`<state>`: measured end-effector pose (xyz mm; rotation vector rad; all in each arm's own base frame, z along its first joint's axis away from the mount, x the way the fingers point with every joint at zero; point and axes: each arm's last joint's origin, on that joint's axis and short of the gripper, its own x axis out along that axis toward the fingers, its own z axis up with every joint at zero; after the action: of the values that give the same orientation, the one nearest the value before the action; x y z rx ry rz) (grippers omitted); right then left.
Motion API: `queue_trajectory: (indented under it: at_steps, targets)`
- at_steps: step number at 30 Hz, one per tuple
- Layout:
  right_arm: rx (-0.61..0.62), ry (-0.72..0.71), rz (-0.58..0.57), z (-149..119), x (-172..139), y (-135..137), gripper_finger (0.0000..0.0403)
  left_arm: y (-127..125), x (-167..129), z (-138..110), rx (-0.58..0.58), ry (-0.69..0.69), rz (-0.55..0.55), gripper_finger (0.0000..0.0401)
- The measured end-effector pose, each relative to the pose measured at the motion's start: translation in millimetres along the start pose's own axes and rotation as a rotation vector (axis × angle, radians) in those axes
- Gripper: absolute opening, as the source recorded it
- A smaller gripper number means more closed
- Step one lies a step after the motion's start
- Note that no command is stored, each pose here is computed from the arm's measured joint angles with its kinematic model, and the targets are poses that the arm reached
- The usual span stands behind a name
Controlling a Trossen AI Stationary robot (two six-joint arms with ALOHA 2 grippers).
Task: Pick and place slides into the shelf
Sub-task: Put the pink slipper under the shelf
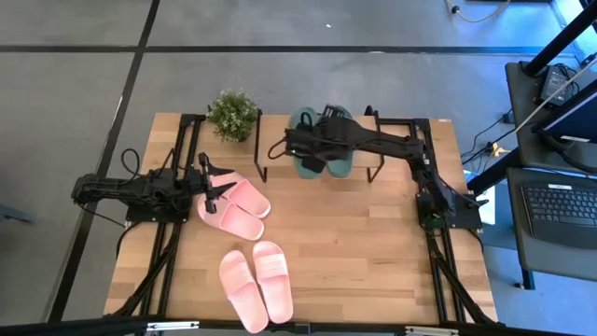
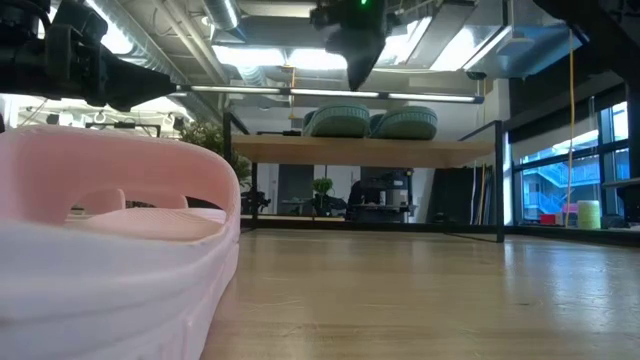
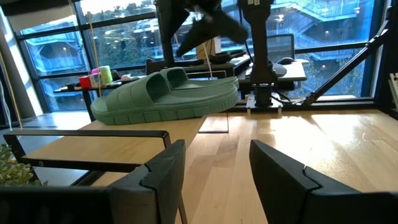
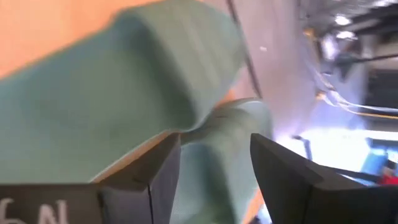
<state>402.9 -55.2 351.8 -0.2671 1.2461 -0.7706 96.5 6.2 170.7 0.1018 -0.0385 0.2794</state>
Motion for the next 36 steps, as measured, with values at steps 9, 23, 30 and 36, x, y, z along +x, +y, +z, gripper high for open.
queue_trajectory:
  at_steps: [9, 23, 30, 36]
  targets:
    - [-0.001, -0.195, 0.118, -33, -89, 11, 0.0195, 0, 0, 0, -0.031, -0.001, -0.004, 0.0173]
    - [-0.184, -0.213, 0.131, -133, -114, 116, 0.0195, 0, 0, 0, -0.078, 0.001, -0.008, 0.0173]
    - [-0.205, -0.413, 0.382, -180, -99, 185, 0.0195, 0, 0, 0, -0.079, 0.001, -0.008, 0.0173]
    - [-0.294, -0.624, 0.641, -187, -93, 223, 0.0195, 0, 0, 0, -0.078, 0.001, -0.008, 0.0173]
